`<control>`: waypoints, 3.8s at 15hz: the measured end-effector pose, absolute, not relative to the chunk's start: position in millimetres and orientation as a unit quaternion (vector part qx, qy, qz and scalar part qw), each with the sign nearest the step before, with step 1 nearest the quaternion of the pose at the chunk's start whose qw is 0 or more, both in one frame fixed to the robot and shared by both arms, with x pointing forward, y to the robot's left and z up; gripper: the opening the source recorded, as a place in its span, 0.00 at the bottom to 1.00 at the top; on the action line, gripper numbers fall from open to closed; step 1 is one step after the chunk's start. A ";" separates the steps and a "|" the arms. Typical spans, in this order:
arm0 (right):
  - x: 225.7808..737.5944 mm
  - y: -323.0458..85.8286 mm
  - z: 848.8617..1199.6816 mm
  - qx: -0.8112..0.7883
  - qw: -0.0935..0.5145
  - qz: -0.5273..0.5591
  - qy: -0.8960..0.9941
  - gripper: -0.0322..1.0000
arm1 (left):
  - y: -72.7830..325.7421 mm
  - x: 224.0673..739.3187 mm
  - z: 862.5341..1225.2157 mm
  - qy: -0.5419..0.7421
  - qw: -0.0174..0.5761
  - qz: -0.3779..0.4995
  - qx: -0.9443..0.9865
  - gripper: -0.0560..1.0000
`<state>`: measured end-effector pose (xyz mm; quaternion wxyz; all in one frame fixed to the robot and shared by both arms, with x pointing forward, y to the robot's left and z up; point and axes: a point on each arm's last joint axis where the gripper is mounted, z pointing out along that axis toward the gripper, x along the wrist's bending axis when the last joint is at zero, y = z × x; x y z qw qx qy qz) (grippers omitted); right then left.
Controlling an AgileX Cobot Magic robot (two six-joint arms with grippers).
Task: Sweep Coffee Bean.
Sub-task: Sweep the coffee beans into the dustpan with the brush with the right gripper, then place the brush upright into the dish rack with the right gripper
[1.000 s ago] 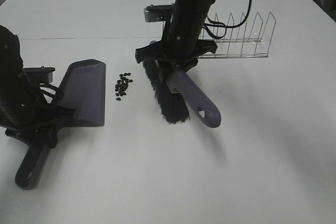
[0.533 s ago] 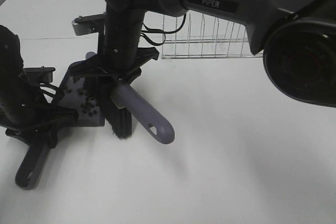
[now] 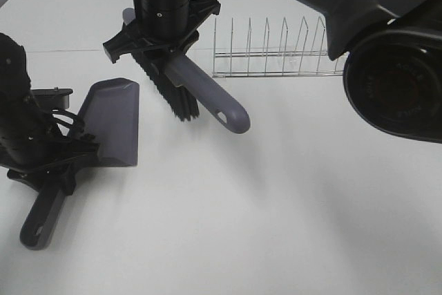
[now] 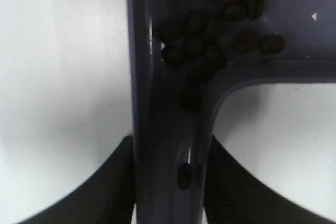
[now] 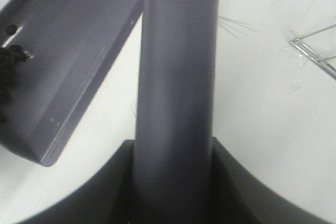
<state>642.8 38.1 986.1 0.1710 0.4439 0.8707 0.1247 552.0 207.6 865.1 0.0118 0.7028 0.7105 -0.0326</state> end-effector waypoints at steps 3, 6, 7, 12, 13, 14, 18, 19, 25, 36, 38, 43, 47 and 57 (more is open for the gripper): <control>656.4 20.6 987.1 0.453 0.193 0.111 0.863 0.31 | 207.6 552.0 865.1 0.711 0.012 -0.033 0.703 0.36; 674.1 -7.7 977.3 0.476 0.190 0.088 0.854 0.31 | 207.6 552.0 865.1 0.711 0.012 -0.033 0.703 0.36; 675.8 -13.3 971.1 0.475 0.185 0.076 0.857 0.31 | 207.6 551.9 865.1 0.710 0.011 -0.033 0.703 0.36; 667.7 1.1 923.6 0.487 0.093 0.068 0.866 0.31 | 207.6 551.9 865.1 0.710 0.011 -0.033 0.703 0.36; 666.1 3.7 923.9 0.488 0.079 0.076 0.866 0.31 | 207.6 551.9 865.1 0.710 0.011 -0.033 0.703 0.36; 664.5 5.8 923.8 0.483 0.066 0.082 0.869 0.31 | 207.6 551.9 865.1 0.710 0.011 -0.033 0.703 0.36; 663.9 4.6 950.8 0.472 0.081 0.102 0.872 0.31 | 207.6 551.9 865.1 0.710 0.011 -0.033 0.703 0.36; 664.4 1.0 969.6 0.468 0.105 0.112 0.870 0.31 | 207.6 551.9 865.1 0.710 0.011 -0.033 0.703 0.36; 678.0 -52.0 1052.7 0.487 0.207 0.145 0.836 0.31 | 207.6 551.9 865.1 0.710 0.011 -0.033 0.703 0.36; 687.4 -247.6 1036.1 0.662 0.133 0.057 0.736 0.31 | 207.6 551.9 865.1 0.710 0.011 -0.033 0.704 0.36; 676.3 -247.8 1013.6 0.673 0.098 0.029 0.732 0.31 | 207.6 551.9 865.1 0.710 0.011 -0.033 0.704 0.36; 668.7 -252.6 992.0 0.679 0.090 -0.012 0.728 0.31 | 207.6 551.9 865.1 0.709 0.011 -0.033 0.704 0.36; 679.2 -248.3 989.7 0.678 0.111 0.039 0.725 0.31 | 207.6 551.9 865.1 0.709 0.011 -0.033 0.704 0.36; 689.6 -250.6 951.3 0.675 0.114 0.009 0.729 0.31 | 207.6 551.9 865.1 0.709 0.011 -0.033 0.704 0.36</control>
